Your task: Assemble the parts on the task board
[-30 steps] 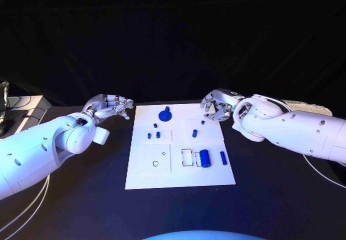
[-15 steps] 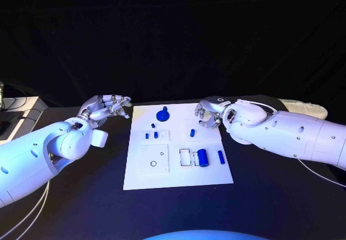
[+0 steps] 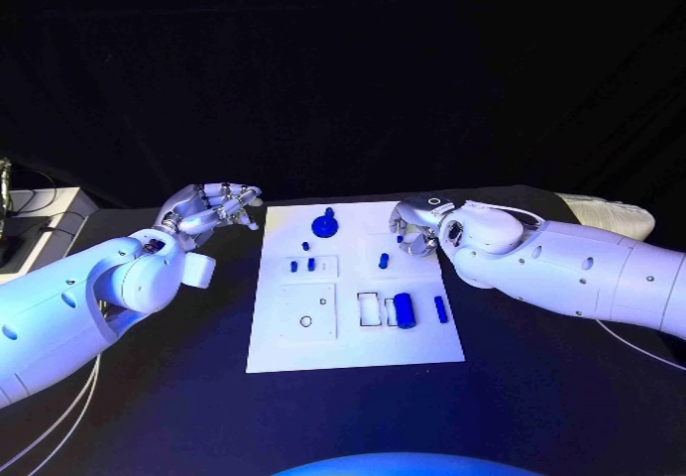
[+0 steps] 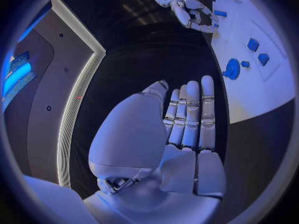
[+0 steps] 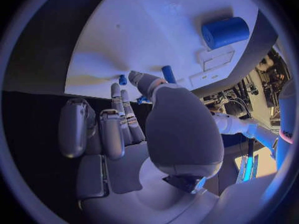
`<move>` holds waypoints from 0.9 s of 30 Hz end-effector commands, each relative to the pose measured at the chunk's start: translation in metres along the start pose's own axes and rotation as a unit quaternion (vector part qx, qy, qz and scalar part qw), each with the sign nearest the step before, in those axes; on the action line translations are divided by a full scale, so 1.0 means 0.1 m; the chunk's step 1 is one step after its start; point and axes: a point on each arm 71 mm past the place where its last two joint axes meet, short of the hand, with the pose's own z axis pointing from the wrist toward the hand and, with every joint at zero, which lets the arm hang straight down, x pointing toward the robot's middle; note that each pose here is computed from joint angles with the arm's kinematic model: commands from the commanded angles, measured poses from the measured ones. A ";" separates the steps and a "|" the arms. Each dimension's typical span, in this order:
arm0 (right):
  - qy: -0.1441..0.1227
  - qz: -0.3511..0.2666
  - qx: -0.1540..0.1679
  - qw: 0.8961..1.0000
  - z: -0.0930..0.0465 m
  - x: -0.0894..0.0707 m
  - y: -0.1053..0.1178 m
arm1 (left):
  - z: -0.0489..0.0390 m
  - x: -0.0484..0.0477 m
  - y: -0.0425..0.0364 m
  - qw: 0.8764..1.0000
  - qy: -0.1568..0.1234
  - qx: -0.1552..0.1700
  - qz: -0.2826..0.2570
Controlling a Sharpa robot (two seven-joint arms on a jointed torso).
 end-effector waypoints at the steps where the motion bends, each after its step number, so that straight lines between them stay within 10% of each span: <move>1: -0.003 -0.023 0.002 1.000 0.01 0.01 0.00 | 0.000 0.006 -0.015 1.000 -0.004 0.006 0.000; 27: 0.008 0.002 -0.003 1.000 0.03 0.11 0.01 | -0.029 0.010 -0.017 1.000 -0.002 -0.003 0.019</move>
